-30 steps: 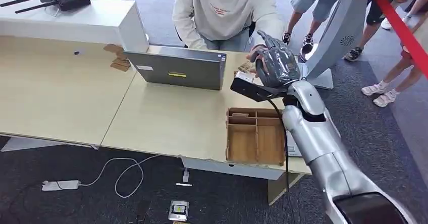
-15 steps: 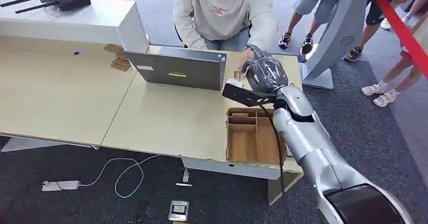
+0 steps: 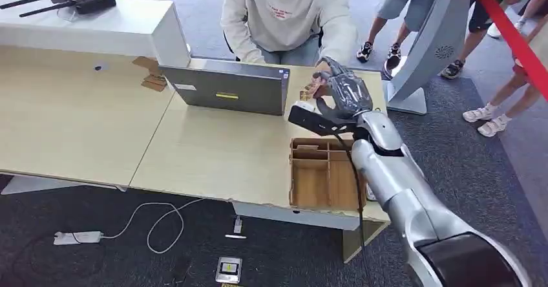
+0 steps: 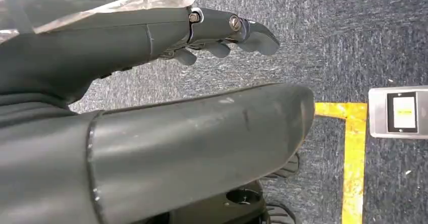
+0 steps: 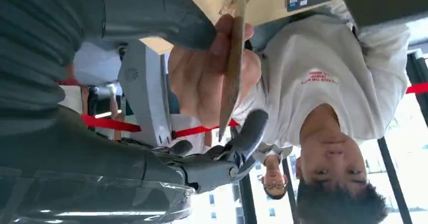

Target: Pass the card to the sensor for recognition and then transmit it.

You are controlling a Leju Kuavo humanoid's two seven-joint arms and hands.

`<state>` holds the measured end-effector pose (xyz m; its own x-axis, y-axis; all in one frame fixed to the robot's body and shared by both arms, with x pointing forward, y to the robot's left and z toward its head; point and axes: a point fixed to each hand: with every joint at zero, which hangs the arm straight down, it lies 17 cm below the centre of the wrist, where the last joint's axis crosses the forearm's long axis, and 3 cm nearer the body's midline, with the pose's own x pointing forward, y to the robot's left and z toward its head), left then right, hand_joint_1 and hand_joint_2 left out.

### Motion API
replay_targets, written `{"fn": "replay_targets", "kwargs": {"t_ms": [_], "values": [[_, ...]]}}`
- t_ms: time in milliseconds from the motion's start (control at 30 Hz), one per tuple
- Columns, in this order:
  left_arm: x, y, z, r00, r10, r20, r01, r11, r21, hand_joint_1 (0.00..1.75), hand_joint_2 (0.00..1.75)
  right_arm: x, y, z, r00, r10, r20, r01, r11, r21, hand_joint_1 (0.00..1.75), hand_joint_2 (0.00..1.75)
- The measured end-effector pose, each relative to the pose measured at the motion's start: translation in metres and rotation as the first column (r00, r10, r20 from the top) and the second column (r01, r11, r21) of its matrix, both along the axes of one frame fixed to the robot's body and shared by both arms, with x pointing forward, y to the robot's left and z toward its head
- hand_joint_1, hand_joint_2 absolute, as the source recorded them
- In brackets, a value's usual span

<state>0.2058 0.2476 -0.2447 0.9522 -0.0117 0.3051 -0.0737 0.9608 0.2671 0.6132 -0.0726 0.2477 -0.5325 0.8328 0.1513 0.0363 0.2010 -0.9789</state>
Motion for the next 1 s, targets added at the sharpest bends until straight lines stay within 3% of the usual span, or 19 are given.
{"fn": "replay_targets", "kwargs": {"t_ms": [233,567,800,1000], "values": [[-0.003,0.000,-0.001,1.000,-0.001,-0.001,0.001,1.000,0.001,0.00,0.00,0.019,-0.036,0.039,0.994,-0.068,0.090,0.066,0.997,0.026,0.00,1.75],[-0.011,0.002,-0.003,1.000,0.014,-0.006,-0.014,1.000,0.006,0.00,0.00,0.040,-0.138,0.078,0.952,-0.238,0.192,0.224,0.970,0.093,0.00,1.75],[-0.018,0.002,-0.005,0.999,0.046,-0.023,-0.046,0.999,-0.003,0.00,0.00,0.039,-0.224,0.084,0.891,-0.392,0.227,0.346,0.912,0.220,0.00,1.75],[-0.024,0.001,-0.004,0.993,0.102,-0.055,-0.100,0.994,0.038,0.00,0.00,0.029,-0.297,0.074,0.821,-0.535,0.200,0.457,0.826,0.331,0.00,1.75]]}}
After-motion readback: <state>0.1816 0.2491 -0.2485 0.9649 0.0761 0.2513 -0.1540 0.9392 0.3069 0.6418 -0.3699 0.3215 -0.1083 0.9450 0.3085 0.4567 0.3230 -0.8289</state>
